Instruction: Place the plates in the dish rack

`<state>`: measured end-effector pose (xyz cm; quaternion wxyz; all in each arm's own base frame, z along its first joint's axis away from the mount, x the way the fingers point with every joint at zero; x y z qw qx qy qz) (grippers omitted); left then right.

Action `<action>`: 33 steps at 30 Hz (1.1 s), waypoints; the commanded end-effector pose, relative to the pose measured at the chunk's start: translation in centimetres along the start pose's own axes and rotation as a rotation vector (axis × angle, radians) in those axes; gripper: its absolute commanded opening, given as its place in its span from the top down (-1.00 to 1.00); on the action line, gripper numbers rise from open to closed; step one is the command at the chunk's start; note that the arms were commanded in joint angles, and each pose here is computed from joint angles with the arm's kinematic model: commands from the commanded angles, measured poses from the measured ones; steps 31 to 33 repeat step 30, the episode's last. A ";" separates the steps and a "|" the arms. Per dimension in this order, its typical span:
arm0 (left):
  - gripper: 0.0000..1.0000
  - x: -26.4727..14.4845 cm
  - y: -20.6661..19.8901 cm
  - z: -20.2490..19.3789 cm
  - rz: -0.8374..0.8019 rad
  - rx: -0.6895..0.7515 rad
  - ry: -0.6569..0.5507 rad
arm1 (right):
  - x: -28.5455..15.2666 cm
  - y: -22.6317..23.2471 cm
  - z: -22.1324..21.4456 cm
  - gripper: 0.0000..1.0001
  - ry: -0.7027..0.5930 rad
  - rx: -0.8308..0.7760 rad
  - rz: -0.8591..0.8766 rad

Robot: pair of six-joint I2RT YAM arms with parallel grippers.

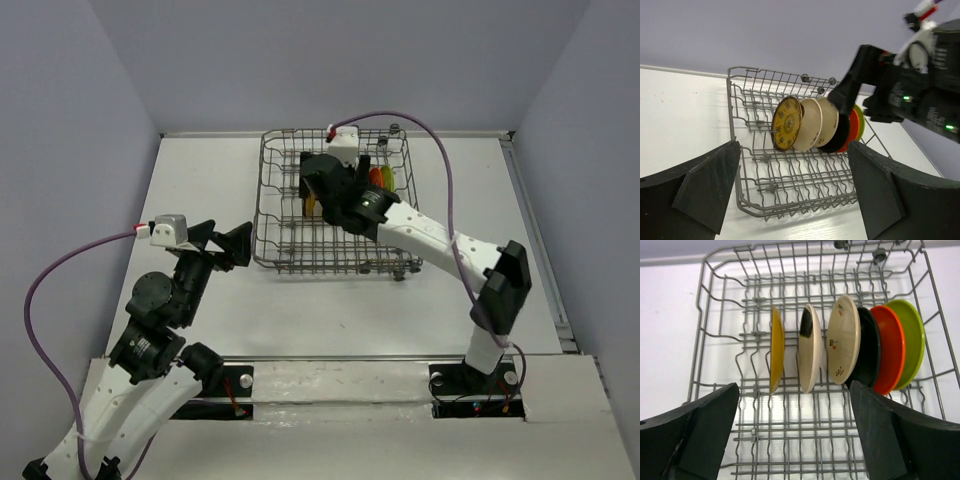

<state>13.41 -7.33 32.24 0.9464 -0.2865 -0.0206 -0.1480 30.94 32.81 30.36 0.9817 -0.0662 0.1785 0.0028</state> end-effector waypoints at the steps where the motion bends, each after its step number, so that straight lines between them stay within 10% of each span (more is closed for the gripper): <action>1: -0.98 0.6 0.3 0.2 0.035 0.017 -0.034 | -3.6 -3.2 1.6 -0.99 -0.135 0.109 0.128; 15: -0.98 1.2 -1.3 0.1 -0.125 0.038 -0.002 | -16.4 -19.1 -4.2 -0.99 -0.563 0.302 0.396; 33: -0.98 2.9 -2.3 0.0 -0.130 0.016 0.039 | -16.6 -22.8 -9.3 -0.99 -0.578 0.334 0.260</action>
Point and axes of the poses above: each gripper's point midway between its finger pads, its own x axis out along the fingers, its own y axis along the line the jaws close on, z = x × y, the point moved 9 cm from there along -x, back along the fingers, and after that the axes turned 12 degrees about -x, right-handed, at the moved point
